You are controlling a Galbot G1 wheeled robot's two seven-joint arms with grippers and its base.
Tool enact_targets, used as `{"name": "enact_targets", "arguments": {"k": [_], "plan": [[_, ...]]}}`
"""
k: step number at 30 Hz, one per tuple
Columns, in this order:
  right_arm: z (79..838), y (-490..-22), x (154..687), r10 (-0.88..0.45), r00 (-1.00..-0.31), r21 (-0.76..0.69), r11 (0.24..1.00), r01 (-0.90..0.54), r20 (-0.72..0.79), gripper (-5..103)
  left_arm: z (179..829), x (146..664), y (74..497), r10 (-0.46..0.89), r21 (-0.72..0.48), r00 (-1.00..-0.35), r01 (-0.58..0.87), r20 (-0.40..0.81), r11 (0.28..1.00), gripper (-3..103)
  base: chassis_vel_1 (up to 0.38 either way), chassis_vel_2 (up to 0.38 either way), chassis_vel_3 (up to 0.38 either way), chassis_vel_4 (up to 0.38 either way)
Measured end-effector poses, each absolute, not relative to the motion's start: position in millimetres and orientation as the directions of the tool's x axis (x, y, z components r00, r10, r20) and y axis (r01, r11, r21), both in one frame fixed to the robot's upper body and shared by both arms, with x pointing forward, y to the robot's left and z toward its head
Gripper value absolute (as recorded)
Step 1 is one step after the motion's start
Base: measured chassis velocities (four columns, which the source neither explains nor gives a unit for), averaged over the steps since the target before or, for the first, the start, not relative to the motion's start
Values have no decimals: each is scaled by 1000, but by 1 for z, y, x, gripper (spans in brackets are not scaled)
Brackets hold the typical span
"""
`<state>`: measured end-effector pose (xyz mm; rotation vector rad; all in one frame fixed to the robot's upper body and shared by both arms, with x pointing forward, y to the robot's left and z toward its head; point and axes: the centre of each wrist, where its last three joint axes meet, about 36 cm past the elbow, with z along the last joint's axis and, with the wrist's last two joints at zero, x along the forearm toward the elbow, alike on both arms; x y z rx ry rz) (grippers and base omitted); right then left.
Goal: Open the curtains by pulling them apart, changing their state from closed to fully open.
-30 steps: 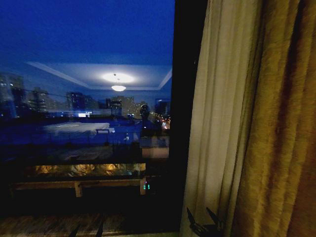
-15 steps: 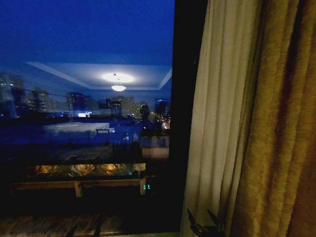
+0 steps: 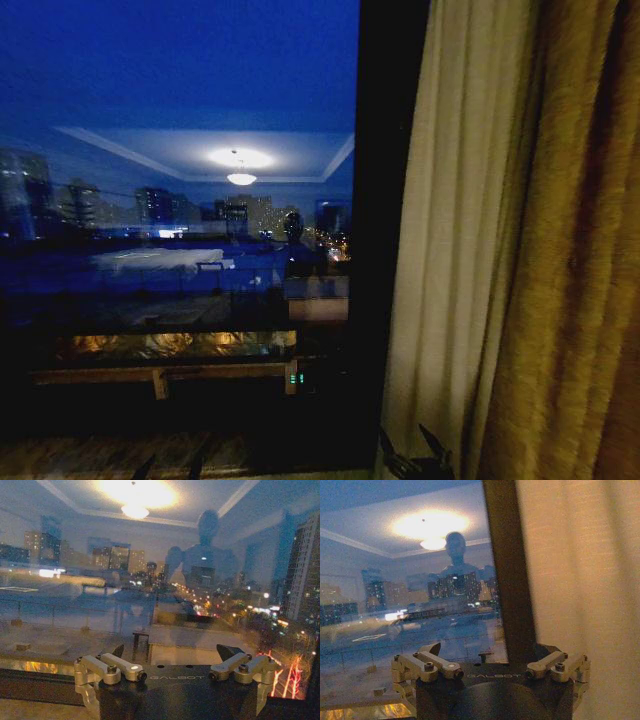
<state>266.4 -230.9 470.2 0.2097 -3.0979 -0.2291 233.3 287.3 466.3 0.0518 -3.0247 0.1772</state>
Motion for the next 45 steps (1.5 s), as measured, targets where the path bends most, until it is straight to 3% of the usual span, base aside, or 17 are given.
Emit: {"name": "enact_targets", "arguments": {"k": [21, 45], "plan": [[471, -224, 260, -150, -988, 110, 983, -146, 26, 100, 461, 233, 288, -32, -116, -993, -46, 118, 992, 100, 275, 271, -283, -273], [472, -220, 260, -162, -986, 103, 982, -159, 27, 100, 455, 235, 289, -39, -119, -992, -54, 120, 991, 100, 393, 318, -395, -315]]}}
